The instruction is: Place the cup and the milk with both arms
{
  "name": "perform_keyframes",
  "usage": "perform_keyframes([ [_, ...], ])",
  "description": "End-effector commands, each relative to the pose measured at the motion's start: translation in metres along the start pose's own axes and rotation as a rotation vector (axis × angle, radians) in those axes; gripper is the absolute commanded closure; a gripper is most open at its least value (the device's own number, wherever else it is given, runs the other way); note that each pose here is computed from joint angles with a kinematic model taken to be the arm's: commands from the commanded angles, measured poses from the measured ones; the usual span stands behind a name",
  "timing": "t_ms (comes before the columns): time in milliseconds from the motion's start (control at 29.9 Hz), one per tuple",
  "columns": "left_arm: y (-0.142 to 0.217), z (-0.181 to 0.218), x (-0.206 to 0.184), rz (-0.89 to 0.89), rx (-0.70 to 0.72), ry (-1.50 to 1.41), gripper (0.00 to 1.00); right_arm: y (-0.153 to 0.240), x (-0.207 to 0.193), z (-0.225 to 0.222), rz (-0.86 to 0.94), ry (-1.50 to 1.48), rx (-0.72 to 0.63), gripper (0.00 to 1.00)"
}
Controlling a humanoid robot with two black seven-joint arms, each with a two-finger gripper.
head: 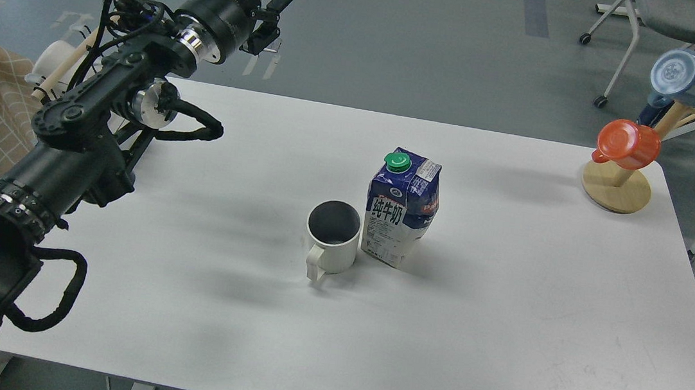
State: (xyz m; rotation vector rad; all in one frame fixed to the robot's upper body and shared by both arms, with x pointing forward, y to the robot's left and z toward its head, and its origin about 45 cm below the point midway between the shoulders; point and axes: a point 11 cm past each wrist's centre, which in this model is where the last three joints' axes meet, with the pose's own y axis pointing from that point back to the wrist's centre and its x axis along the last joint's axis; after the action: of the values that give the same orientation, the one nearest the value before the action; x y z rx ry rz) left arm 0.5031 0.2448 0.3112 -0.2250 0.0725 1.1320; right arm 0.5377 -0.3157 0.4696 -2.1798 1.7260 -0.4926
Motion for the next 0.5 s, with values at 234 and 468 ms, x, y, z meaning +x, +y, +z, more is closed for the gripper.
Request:
perform_keyframes([
  [234, 0.011, -0.034, 0.013, -0.019, 0.011, 0.189, 0.02, 0.047, -0.093, 0.105, -0.199, -0.374, -0.149, 0.0],
  [468, 0.014, -0.044, 0.008, -0.018, 0.006, 0.21, 0.02, 0.061, -0.117, 0.128, -0.217, -0.409, -0.195, 0.0],
])
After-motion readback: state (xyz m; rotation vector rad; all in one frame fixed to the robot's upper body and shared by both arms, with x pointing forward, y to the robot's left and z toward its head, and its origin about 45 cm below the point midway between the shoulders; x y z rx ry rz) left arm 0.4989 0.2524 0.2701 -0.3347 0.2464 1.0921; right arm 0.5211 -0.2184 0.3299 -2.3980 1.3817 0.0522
